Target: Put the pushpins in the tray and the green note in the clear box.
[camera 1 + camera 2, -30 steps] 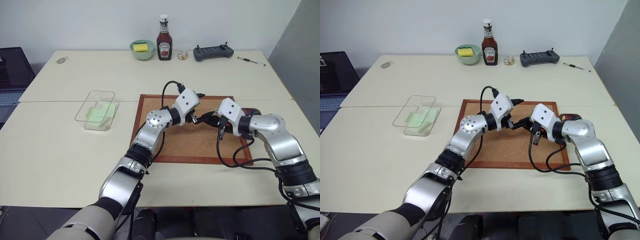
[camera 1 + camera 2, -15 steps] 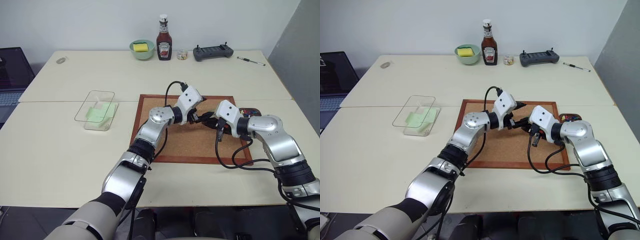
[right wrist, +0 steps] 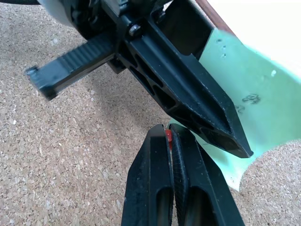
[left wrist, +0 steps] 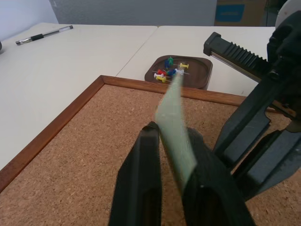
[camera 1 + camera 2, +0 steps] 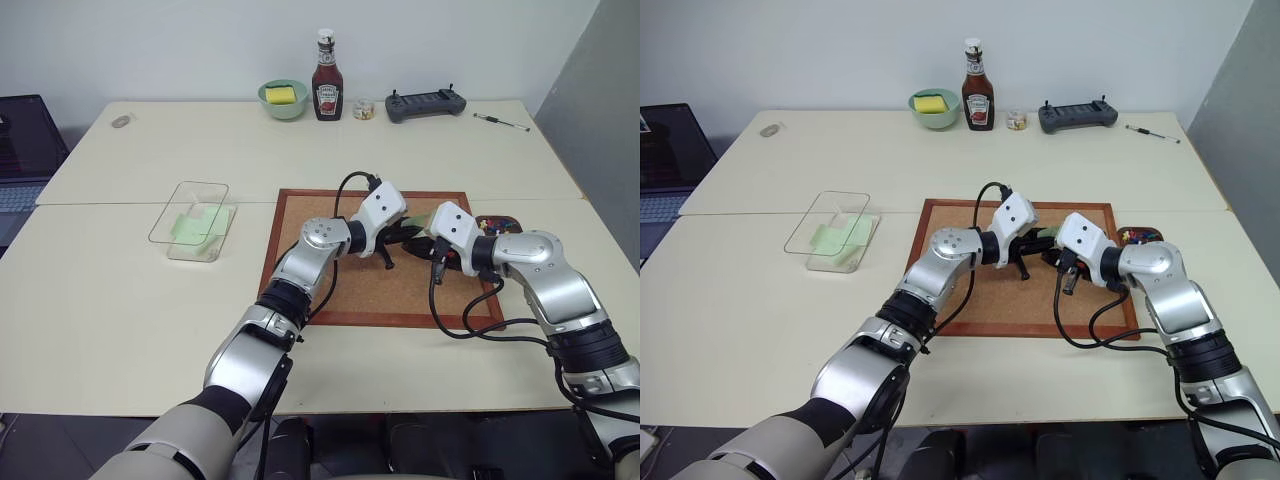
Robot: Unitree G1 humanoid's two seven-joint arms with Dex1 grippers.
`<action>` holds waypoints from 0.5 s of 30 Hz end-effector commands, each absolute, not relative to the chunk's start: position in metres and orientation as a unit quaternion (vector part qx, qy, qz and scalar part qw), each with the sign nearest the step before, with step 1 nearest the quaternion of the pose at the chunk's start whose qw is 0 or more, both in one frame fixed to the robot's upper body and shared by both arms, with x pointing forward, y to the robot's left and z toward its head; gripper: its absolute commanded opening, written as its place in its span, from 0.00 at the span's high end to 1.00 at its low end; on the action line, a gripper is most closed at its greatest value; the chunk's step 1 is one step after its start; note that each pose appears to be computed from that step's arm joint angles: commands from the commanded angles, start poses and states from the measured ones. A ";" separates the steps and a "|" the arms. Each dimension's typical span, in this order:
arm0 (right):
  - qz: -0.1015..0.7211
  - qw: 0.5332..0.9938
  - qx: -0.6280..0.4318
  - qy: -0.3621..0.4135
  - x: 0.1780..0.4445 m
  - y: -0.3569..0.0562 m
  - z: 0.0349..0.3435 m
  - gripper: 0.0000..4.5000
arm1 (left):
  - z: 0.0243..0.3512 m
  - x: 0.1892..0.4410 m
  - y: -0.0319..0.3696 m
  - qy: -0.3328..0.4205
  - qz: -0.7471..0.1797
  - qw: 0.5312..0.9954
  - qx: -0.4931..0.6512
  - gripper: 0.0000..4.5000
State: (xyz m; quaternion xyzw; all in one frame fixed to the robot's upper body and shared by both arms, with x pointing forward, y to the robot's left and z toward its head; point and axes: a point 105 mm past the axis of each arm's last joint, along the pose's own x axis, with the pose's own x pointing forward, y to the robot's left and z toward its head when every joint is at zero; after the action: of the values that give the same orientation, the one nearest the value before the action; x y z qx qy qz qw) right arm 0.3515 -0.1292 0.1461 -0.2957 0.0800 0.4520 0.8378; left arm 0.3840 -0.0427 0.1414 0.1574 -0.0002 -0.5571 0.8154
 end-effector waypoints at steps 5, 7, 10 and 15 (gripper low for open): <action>0.444 0.838 -0.317 -0.009 0.351 -0.119 0.191 1.00 | 0.123 0.378 -0.046 0.030 -0.564 0.809 0.162 1.00; 0.442 0.839 -0.316 -0.012 0.351 -0.119 0.193 1.00 | 0.124 0.379 -0.045 0.030 -0.560 0.813 0.159 1.00; 0.438 0.844 -0.308 -0.019 0.350 -0.121 0.196 1.00 | 0.125 0.382 -0.042 0.026 -0.548 0.821 0.155 1.00; 0.434 0.851 -0.296 -0.023 0.349 -0.124 0.200 1.00 | 0.126 0.385 -0.040 0.021 -0.537 0.829 0.153 1.00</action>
State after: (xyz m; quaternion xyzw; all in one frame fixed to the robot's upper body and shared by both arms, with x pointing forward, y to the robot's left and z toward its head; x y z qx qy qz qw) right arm 0.3522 -0.1291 0.1541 -0.2892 0.0631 0.4456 0.8449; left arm 0.3890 -0.0348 0.1309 0.1524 0.0182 -0.5309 0.8335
